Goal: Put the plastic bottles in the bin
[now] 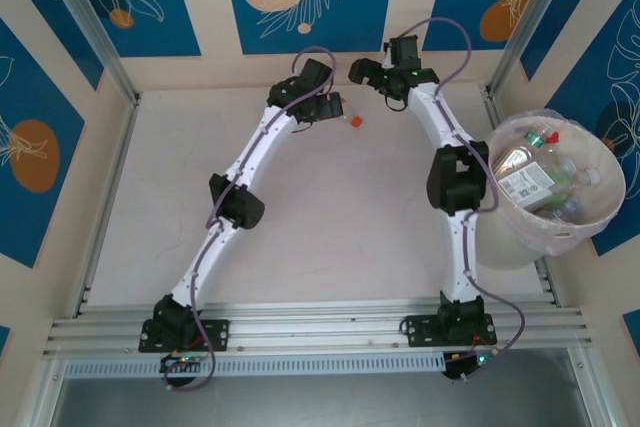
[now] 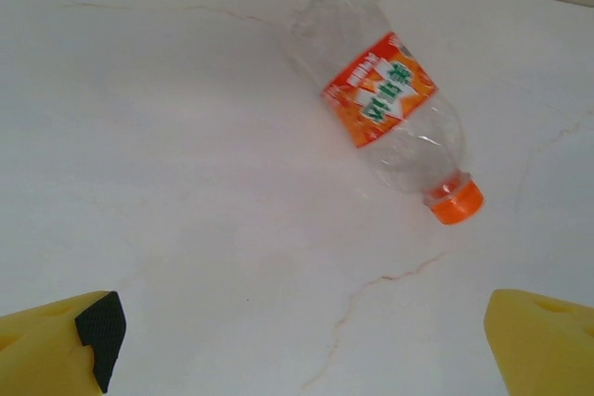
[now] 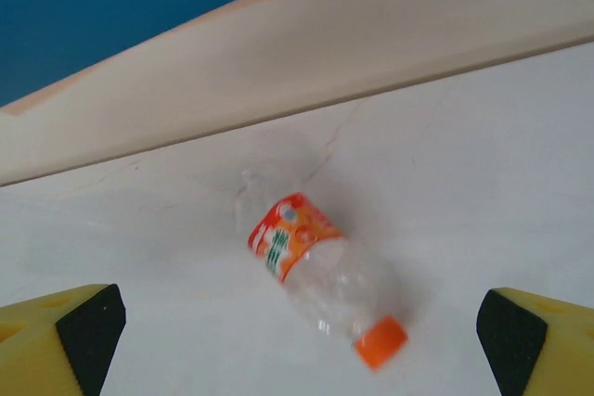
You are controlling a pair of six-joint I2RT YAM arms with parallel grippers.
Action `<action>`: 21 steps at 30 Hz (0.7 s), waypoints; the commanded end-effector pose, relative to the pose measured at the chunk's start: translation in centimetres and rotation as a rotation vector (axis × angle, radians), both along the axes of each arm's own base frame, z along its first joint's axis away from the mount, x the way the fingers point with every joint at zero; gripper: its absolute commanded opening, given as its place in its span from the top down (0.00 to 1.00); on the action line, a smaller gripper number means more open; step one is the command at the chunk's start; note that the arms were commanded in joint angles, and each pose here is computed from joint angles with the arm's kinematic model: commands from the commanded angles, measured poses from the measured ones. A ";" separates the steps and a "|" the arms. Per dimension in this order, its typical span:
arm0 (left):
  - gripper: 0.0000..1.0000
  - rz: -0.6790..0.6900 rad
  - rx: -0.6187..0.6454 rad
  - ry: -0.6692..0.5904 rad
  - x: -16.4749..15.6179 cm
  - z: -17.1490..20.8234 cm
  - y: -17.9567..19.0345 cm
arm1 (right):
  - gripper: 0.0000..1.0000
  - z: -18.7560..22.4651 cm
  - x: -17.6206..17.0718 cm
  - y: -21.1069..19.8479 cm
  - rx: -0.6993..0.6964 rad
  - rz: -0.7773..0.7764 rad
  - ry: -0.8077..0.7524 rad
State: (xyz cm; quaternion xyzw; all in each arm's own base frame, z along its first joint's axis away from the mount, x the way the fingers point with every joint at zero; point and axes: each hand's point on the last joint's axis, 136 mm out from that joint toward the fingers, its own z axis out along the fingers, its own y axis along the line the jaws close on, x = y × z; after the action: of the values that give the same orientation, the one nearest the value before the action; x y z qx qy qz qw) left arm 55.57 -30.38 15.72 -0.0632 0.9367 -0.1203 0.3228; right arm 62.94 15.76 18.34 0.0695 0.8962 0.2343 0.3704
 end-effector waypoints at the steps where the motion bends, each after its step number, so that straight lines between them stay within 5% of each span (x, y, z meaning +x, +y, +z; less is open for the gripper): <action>1: 0.00 0.032 -0.092 -0.058 1.3 3.4 1.4 | 0.00 -2.1 -0.3 2.0 0.008 0.177 0.055; 11: 0.00 0.133 -0.443 -0.125 8.2 -1.1 -0.7 | 0.03 -7.8 -0.5 5.3 0.188 0.268 0.178; 21: 0.00 0.053 -0.625 -0.107 9.9 -5.9 -3.9 | 0.05 -10.3 -2.7 7.2 0.240 0.306 0.282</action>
State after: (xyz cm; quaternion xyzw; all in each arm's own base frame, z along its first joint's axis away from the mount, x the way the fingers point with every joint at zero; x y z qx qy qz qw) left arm 64.97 -32.74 8.78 -0.1907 0.8570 -0.3388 0.3381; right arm 62.07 19.74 7.01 0.0348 0.9162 0.3333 0.2199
